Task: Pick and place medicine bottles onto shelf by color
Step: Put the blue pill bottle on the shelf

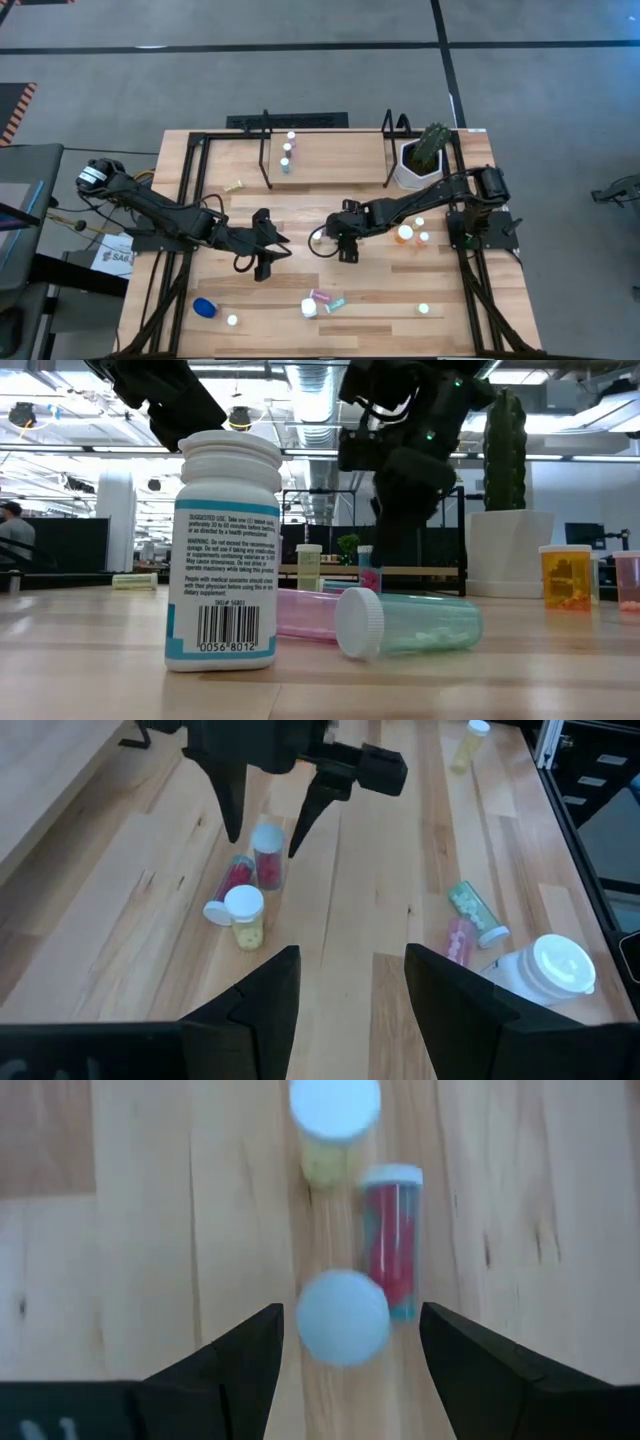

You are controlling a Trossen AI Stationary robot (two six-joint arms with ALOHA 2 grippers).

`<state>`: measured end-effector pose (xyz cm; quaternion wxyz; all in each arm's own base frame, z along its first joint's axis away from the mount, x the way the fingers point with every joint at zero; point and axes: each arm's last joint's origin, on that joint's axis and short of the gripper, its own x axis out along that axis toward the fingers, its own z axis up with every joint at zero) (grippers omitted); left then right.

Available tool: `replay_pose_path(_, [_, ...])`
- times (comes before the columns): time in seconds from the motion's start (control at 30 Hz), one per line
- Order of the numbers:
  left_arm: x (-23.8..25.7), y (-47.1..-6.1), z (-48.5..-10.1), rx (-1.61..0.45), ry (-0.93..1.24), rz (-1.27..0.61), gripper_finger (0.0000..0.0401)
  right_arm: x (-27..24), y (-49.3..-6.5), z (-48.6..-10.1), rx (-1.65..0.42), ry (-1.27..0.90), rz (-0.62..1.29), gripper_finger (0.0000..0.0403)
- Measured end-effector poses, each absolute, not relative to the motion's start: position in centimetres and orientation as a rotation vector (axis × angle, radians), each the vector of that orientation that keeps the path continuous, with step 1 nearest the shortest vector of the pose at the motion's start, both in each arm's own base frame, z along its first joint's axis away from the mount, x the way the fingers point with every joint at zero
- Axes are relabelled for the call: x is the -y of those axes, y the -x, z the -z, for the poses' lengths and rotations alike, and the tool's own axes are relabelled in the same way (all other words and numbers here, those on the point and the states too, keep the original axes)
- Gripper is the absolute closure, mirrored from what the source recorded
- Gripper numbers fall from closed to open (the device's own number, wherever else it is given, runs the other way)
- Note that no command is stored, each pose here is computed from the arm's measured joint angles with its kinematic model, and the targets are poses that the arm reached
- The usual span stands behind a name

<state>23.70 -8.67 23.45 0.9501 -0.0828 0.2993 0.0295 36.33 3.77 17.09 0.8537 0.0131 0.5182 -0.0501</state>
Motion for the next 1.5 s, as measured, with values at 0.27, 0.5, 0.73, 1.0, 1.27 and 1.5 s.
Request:
replay_pose_path(0.27, [8.6,-23.7,-23.4,-0.617,0.170,-0.064,0.0233,-3.8,-36.6,-16.8,-1.079,-0.031,0.104,0.0161])
replay_pose_path(0.5, [8.6,-23.7,-23.4,-0.616,0.169,-0.065,0.0233,-3.8,-36.5,-16.8,-1.089,-0.029,0.103,0.0243])
replay_pose_path(0.73, [8.6,-23.7,-23.4,-0.616,0.169,-0.064,0.0233,-3.8,-36.5,-16.8,-1.087,-0.026,0.096,0.0298])
replay_pose_path(1.0, [8.7,-23.7,-23.4,-0.614,0.169,-0.064,0.0233,-2.1,-35.4,-19.0,-1.100,-0.056,0.083,0.0249])
replay_pose_path(1.27, [8.5,-23.8,-23.5,-0.594,0.158,-0.093,0.0233,4.5,-33.4,-23.2,-1.004,-0.082,0.214,0.0264])
replay_pose_path(1.5, [8.0,-23.9,-23.5,-0.595,0.161,-0.112,0.0233,12.9,-31.1,-24.0,-0.936,-0.276,0.494,0.0268])
